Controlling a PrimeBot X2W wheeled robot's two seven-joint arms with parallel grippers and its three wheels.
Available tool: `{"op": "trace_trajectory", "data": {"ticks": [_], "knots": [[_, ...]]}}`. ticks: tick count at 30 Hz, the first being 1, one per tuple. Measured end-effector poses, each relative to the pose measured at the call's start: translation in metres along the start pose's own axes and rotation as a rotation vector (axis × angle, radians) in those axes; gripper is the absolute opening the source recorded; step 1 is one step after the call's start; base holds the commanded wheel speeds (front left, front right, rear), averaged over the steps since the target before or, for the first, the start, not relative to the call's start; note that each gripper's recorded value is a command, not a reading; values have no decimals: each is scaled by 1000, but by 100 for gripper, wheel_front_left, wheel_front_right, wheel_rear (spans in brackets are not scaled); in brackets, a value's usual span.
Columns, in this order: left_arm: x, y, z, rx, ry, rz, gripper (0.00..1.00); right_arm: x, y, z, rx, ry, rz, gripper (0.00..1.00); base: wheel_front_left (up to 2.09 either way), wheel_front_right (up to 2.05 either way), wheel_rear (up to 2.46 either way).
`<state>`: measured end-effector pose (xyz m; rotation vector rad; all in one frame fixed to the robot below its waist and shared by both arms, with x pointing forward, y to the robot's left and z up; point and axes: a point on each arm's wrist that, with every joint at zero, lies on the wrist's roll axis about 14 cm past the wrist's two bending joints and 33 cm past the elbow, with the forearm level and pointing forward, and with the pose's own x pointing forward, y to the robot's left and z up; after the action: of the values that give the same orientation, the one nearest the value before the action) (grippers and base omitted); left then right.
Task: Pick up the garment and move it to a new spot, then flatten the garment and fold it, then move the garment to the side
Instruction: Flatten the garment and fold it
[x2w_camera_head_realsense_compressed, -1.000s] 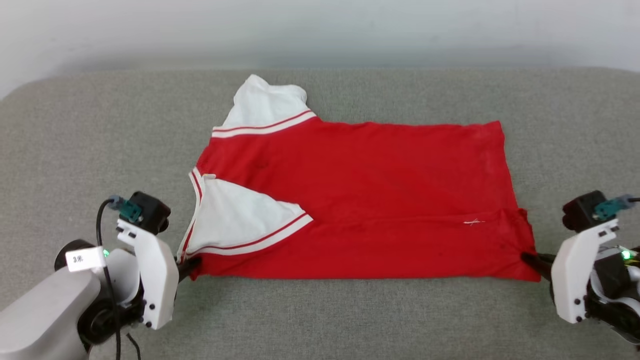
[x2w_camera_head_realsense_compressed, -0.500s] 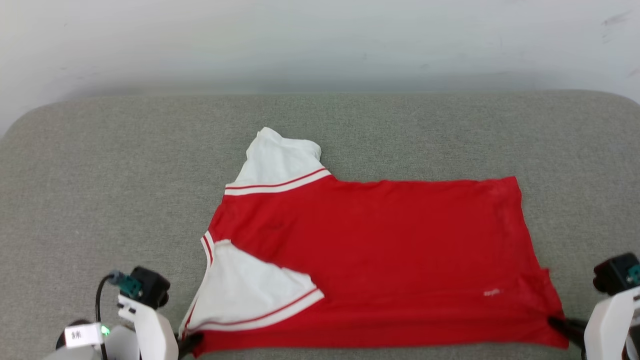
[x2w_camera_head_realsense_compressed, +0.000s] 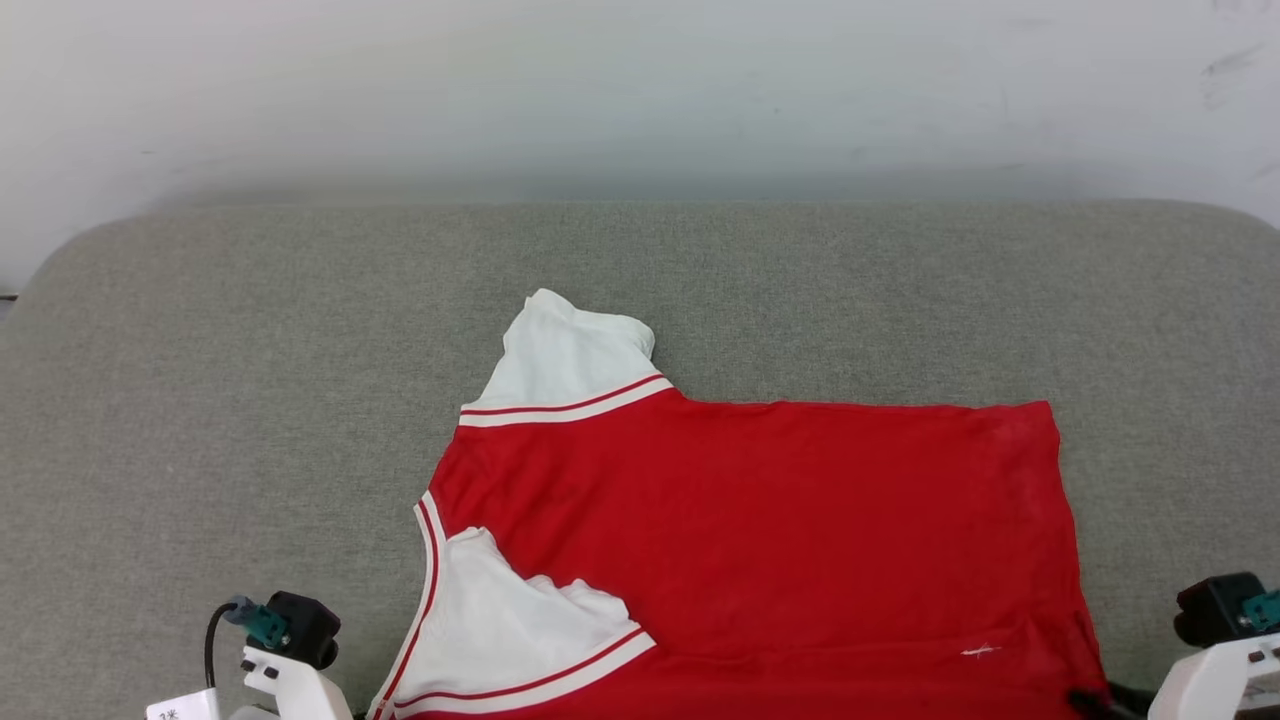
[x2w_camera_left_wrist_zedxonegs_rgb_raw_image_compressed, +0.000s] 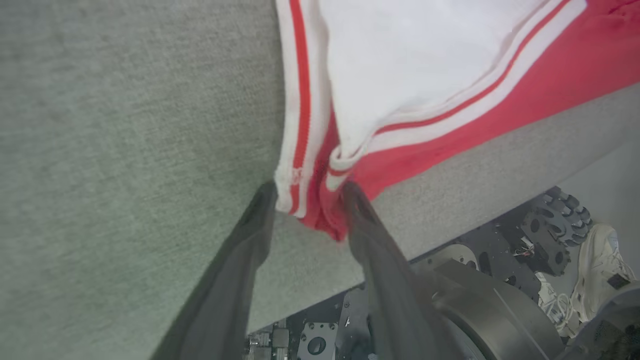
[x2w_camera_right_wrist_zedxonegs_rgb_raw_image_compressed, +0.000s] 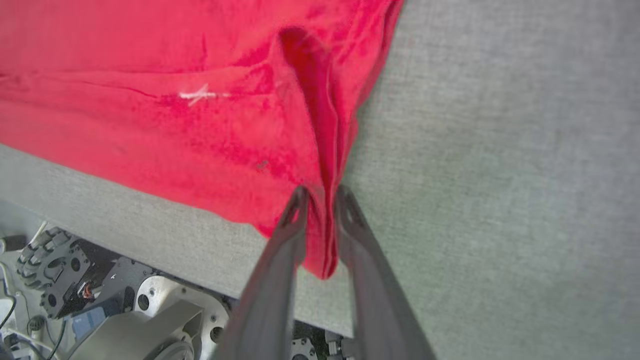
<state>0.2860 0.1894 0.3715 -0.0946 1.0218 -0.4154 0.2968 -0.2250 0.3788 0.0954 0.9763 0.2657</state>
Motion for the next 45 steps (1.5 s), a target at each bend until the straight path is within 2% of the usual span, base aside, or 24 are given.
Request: {"op": "trace_trajectory", "data": {"ticks": [6,13,18,22,29,36,45], "knots": [[-17,8,28,9,-125,26,100,-21,-7,56,9,-286,-32,100,0,0,0],[-47,23,114,111,-404,113,100,-62,-4,128,-18,-726,-96,100,0,0,0],[-60,25,177,193,-579,156,100,-84,4,153,-23,-937,-134,100,0,0,0],[-52,17,212,240,-626,135,100,-94,15,162,-33,-1043,-147,100,0,0,0],[-16,9,260,294,-549,82,100,-86,27,166,-65,-1076,-161,100,0,0,0],[44,13,272,281,-266,47,100,-61,22,171,-63,-1043,-176,100,0,0,0],[111,17,275,289,6,30,100,-20,6,167,-57,-957,-198,100,0,0,0]]}}
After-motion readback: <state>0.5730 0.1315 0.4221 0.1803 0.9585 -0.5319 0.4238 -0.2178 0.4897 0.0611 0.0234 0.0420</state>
